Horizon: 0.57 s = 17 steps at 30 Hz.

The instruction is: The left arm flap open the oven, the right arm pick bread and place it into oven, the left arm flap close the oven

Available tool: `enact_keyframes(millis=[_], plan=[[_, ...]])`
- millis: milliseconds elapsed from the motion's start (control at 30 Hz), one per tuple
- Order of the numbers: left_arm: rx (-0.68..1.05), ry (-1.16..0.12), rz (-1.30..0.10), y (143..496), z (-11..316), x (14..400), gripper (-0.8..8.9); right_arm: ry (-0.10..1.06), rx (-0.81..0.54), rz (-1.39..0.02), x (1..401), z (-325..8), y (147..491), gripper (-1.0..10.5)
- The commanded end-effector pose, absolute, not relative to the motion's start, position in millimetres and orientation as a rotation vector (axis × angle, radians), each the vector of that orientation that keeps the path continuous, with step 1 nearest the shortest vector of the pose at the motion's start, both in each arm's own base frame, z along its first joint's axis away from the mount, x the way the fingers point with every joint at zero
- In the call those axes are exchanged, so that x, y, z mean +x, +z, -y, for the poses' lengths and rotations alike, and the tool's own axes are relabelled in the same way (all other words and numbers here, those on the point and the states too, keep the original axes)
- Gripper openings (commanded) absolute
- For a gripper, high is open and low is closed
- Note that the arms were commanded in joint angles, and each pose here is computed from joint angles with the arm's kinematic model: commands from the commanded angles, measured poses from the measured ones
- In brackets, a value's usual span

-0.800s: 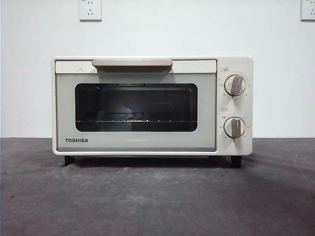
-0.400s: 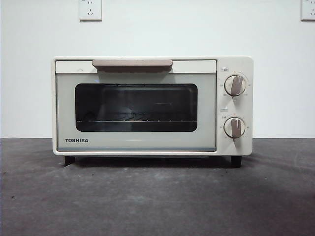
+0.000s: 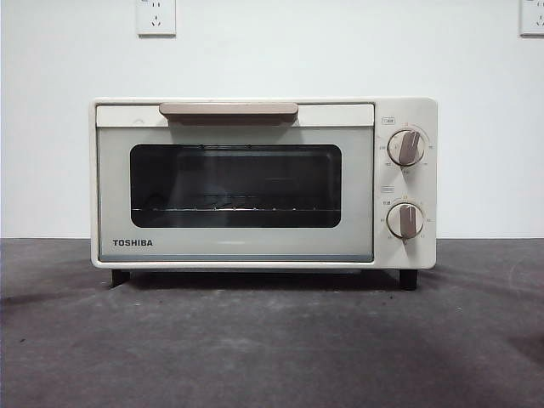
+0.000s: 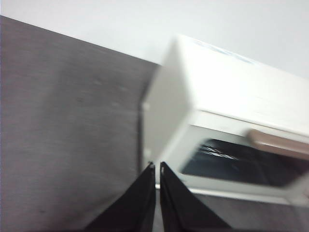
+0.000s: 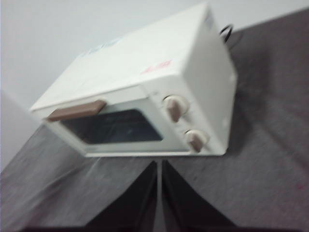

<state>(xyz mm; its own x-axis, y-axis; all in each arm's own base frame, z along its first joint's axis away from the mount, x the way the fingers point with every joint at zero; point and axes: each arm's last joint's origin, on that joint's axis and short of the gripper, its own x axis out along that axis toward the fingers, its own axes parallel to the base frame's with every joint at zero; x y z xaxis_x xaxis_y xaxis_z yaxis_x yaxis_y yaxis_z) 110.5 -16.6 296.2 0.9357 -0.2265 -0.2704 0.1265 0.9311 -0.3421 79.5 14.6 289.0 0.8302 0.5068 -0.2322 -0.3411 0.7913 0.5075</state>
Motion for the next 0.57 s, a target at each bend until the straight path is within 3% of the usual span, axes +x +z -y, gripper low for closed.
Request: enact_keyframes(millis=[33, 400, 567], plan=[[-0.281, -0.262, -0.336, 318.8, 21.8, 113.1, 0.18, 0.505, 0.428, -0.358, 79.1, -15.4, 303.4, 0.1], [-0.097, -0.617, -0.421, 367.1, 44.7, 119.1, 0.18, 0.636, 0.265, -0.433, 85.8, -21.3, 333.4, 0.1], [-0.08, -0.677, -0.395, 370.0, 48.6, 118.7, 0.31, 0.702, 0.233, -0.424, 86.5, -24.7, 336.0, 0.1]])
